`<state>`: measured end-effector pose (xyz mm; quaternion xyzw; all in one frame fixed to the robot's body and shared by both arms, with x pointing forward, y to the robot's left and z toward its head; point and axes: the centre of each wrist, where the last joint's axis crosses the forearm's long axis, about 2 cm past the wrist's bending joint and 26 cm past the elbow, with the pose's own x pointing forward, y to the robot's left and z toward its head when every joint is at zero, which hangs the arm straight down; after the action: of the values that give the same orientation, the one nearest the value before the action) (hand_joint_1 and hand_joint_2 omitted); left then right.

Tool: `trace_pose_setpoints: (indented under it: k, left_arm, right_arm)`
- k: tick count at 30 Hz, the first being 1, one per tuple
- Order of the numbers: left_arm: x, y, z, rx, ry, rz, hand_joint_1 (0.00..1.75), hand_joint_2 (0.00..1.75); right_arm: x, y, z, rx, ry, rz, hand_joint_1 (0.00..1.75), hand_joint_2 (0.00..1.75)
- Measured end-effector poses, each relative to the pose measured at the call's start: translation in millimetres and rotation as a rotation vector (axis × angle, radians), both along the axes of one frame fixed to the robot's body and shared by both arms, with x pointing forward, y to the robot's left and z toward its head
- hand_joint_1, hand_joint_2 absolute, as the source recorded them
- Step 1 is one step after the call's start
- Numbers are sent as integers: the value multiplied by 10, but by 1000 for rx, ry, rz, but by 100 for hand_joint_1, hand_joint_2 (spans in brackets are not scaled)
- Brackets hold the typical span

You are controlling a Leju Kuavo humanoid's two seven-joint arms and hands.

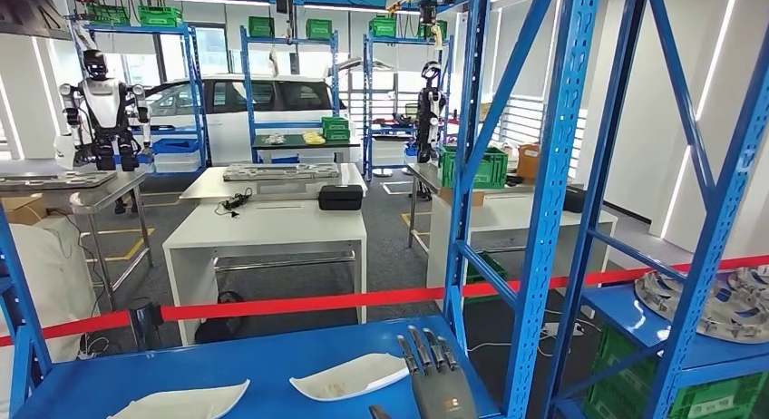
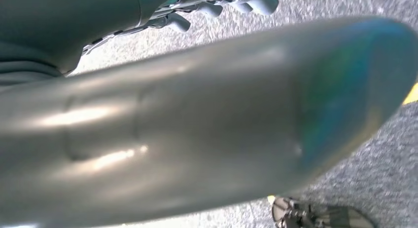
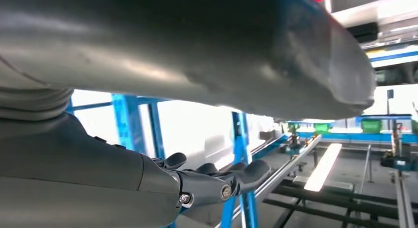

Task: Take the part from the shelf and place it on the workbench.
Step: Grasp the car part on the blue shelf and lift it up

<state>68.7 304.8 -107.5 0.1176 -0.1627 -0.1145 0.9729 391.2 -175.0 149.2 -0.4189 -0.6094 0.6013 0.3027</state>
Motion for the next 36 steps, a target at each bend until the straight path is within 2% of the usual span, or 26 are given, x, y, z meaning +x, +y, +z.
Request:
trace_pose_setpoints:
  k: [8,16,26,31,36]
  left_arm:
    - [-13,-7,-2,15,22,8,0,0]
    - [1,-11,0,17,23,9,0,0]
    - [-77,0,-11,20,42,13,0,0]
    - [-54,-6,-8,29,43,6,0,0]
    - [-46,-14,-6,34,48,16,0,0]
  right_arm:
    - [-36,21,-64,31,47,62,0,0]
    - [-40,83,-47,40,52,77,0,0]
    - [-79,101,-97,52,74,101,0,0]
    - [-91,98,-126,105,135,174,0,0]
    - [-130,77,-220,113,177,194,0,0]
